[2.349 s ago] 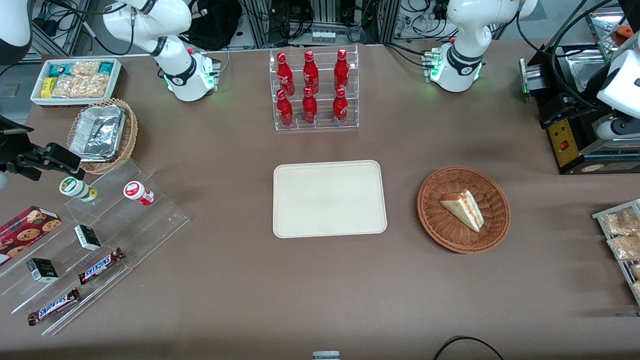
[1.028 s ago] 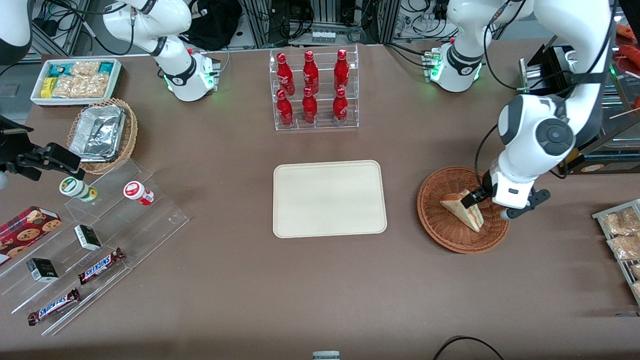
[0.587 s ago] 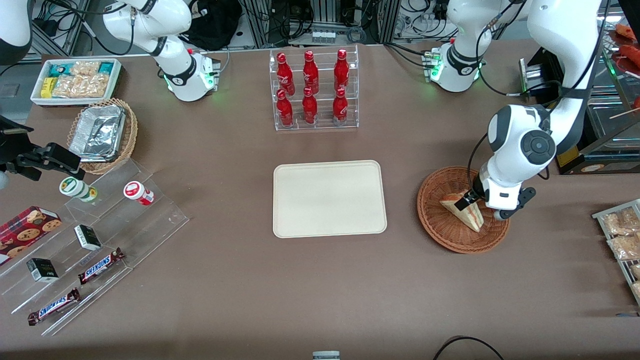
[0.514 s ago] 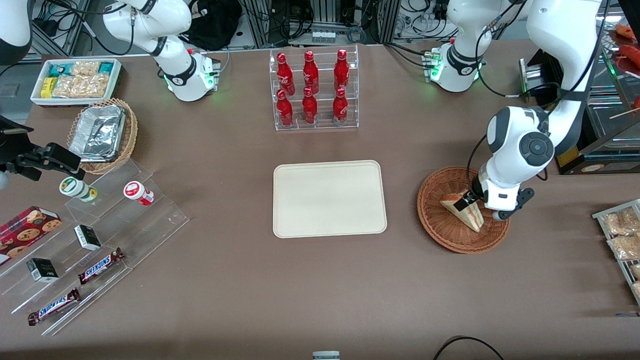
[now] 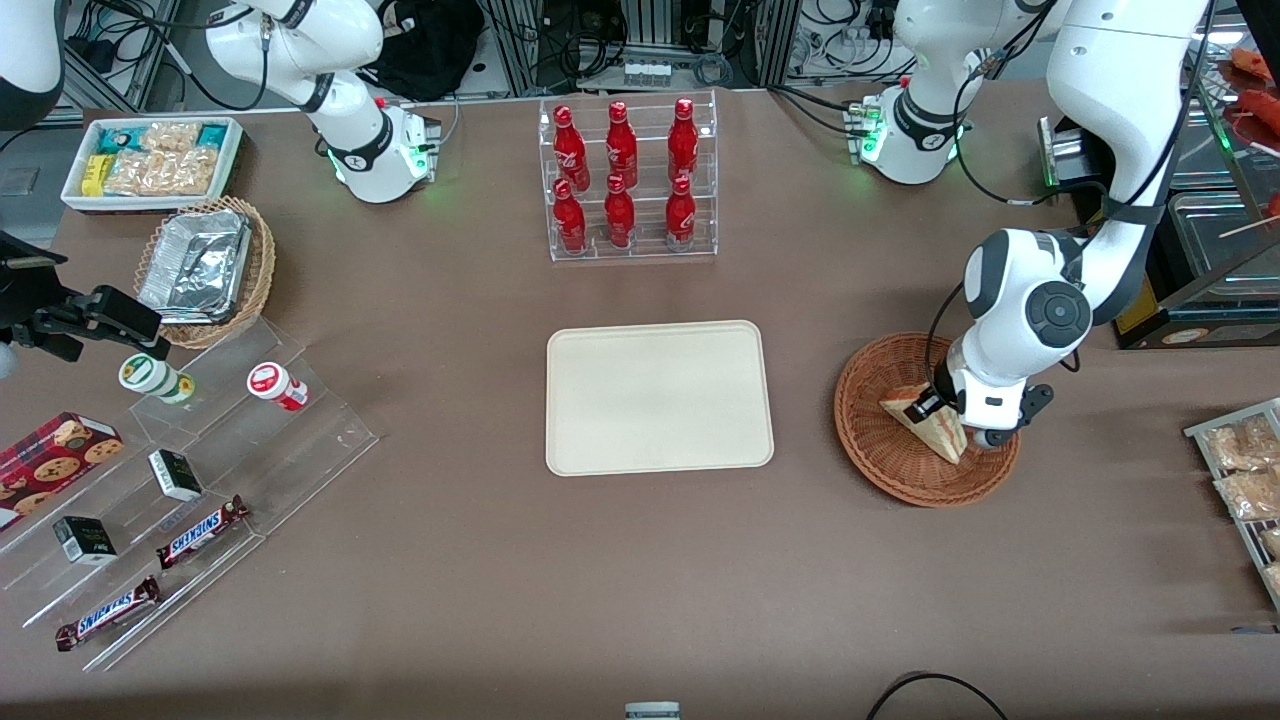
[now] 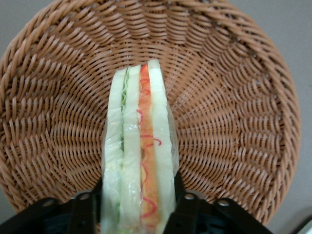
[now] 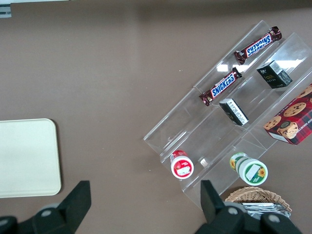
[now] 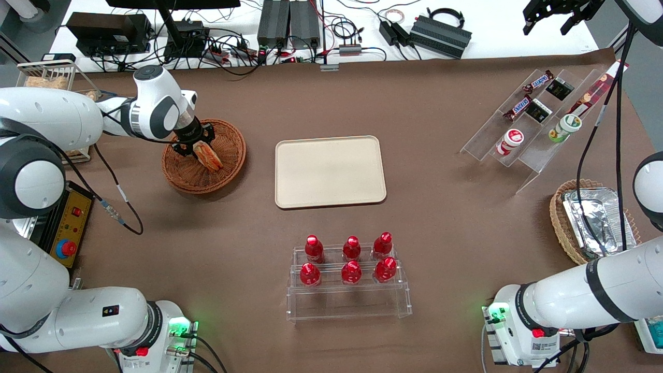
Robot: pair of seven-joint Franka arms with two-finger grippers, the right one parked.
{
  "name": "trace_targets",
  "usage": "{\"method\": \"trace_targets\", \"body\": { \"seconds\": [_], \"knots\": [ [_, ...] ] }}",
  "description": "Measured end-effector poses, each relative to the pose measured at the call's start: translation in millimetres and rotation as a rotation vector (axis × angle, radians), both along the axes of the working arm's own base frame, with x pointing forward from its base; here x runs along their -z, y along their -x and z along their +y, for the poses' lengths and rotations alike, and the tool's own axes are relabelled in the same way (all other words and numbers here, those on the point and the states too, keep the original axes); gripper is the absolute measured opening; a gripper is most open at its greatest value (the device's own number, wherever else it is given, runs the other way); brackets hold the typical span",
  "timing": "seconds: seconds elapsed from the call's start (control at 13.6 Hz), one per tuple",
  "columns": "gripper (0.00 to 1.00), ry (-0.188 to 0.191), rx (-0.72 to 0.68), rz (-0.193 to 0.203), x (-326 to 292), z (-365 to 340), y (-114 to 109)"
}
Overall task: Place sandwich from basket to tray
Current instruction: 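Close the left gripper on the sandwich, then lift the sandwich and carry it over the cream tray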
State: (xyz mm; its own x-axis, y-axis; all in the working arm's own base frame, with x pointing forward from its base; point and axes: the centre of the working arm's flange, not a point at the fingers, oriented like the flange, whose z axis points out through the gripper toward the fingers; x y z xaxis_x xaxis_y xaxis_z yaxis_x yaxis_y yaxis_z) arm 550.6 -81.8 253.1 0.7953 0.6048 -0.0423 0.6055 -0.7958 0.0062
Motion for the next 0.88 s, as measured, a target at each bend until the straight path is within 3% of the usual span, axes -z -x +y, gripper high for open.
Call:
{"method": "trace_targets", "body": {
  "seconds": [0.15,0.29,0.44,0.66,0.88],
  "knots": [
    [0.35,0.001,0.001,-0.017,-6.7,-0.8,-6.0],
    [0.30,-0.001,0.002,-0.027,-21.3,-1.4,-14.7],
    [0.19,-0.015,0.005,0.001,-56.0,-2.4,-27.4],
    [0.17,-0.035,0.049,0.040,-126.2,-28.8,-42.5],
    [0.16,-0.039,0.172,0.038,-154.5,-103.0,-32.2]
  ]
}}
